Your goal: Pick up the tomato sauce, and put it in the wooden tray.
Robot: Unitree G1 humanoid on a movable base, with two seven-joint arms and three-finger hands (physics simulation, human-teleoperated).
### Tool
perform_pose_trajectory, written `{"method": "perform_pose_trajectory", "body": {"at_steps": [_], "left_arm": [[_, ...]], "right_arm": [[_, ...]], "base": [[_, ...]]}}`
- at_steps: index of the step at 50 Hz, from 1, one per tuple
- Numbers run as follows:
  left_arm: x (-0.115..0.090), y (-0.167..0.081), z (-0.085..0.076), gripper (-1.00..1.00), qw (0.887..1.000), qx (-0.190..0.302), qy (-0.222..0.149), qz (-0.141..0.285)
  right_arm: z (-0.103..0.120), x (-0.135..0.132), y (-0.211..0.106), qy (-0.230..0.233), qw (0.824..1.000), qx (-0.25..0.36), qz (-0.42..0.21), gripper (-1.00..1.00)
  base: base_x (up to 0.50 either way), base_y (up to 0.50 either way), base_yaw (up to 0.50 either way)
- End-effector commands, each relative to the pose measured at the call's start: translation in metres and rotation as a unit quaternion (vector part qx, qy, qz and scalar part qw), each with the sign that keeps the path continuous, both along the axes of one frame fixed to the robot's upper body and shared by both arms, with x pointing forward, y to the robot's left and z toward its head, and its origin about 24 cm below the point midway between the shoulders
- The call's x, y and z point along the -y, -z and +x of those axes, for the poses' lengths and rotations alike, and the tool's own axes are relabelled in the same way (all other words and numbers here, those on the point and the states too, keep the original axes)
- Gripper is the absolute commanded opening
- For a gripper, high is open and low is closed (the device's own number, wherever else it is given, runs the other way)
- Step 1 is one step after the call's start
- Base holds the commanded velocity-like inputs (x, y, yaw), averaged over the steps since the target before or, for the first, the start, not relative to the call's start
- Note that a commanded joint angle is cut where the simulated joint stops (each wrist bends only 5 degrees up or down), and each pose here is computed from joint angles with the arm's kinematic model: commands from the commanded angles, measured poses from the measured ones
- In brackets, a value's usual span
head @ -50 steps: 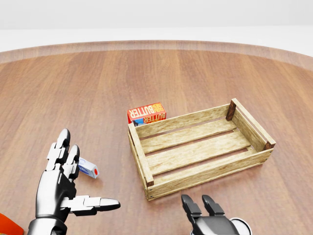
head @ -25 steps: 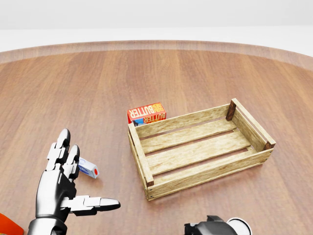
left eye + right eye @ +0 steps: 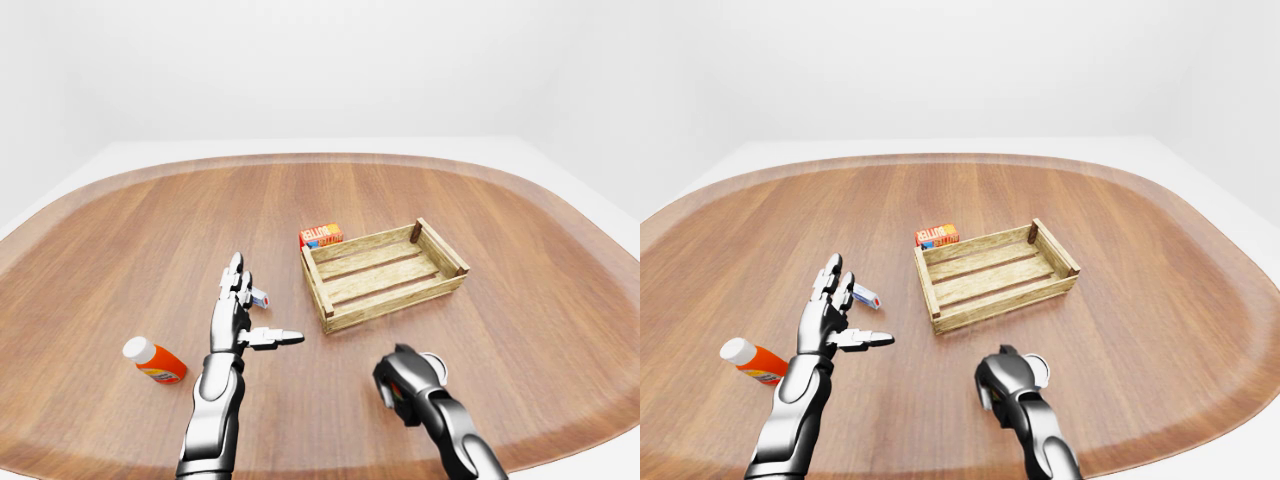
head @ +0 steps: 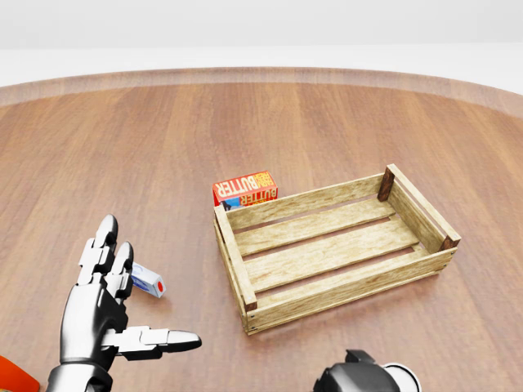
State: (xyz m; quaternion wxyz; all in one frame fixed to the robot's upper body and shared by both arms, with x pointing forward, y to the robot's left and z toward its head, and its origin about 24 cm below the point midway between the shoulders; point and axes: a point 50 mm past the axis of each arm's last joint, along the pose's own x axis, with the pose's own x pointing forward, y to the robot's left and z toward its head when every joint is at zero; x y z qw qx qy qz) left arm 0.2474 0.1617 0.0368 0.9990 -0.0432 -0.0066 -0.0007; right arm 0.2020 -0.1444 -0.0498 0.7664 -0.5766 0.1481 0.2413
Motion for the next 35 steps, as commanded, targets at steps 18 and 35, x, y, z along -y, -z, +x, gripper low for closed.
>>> {"method": "perform_pose_trajectory", "body": {"at_steps": [18, 35], "left_arm": [[0.000, 0.000, -0.001, 1.00, 1.000, 0.001, 0.000, 0.001], [-0.001, 0.000, -0.001, 1.00, 1.000, 0.001, -0.001, 0.001]], "right_arm": [[0.005, -0.010, -0.043, -0.009, 0.996, 0.084, 0.027, -1.00], [0.007, -0.012, -0.083, -0.013, 0.988, 0.150, 0.041, -1.00]], "base": [[0.00, 0.00, 0.00], [0.00, 0.00, 0.00]]}}
